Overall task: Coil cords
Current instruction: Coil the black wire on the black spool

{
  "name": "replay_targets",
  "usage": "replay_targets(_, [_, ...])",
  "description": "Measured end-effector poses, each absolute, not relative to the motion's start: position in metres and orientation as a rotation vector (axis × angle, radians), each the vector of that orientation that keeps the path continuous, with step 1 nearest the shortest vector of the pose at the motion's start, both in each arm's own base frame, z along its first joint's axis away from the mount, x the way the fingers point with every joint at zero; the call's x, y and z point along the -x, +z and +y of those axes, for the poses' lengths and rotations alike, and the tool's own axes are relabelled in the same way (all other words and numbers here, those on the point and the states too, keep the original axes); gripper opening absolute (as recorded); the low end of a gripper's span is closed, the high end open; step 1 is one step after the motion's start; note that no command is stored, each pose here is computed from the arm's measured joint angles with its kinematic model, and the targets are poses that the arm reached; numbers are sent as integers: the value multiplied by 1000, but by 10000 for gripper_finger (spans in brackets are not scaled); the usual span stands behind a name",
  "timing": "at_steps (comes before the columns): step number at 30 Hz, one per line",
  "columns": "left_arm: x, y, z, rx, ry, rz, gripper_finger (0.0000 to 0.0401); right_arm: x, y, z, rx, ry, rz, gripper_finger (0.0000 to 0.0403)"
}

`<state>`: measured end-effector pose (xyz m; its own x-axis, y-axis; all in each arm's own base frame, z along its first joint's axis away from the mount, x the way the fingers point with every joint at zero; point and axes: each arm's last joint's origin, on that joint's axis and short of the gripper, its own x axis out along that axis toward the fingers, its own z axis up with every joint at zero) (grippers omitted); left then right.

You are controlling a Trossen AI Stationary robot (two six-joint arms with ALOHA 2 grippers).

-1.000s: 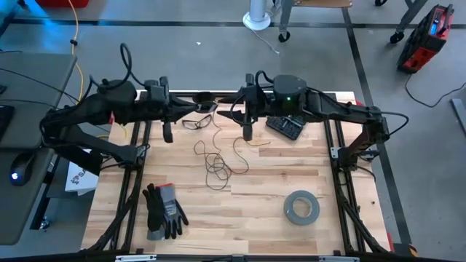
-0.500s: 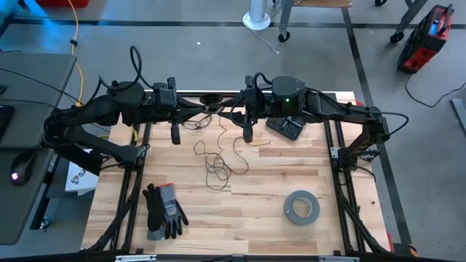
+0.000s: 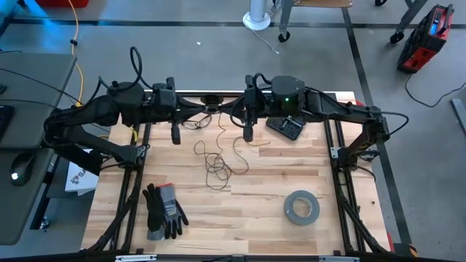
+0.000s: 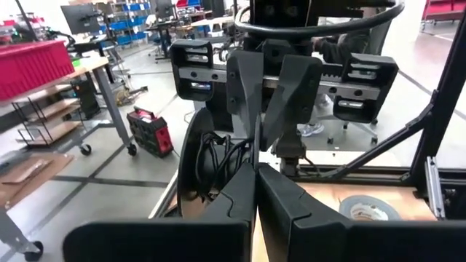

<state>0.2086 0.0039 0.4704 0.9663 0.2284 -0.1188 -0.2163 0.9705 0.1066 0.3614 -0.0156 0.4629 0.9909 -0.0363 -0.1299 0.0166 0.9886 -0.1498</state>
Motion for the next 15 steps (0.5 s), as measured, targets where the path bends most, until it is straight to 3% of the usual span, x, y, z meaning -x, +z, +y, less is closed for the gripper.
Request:
replay_targets(9, [-194,473,3,-53,171,136,76,-358,455,-15,158,-24,229,1])
replay_targets(15, [-205,458,2,-115,161,266,127,-359,453,-15,185,-20,239,1])
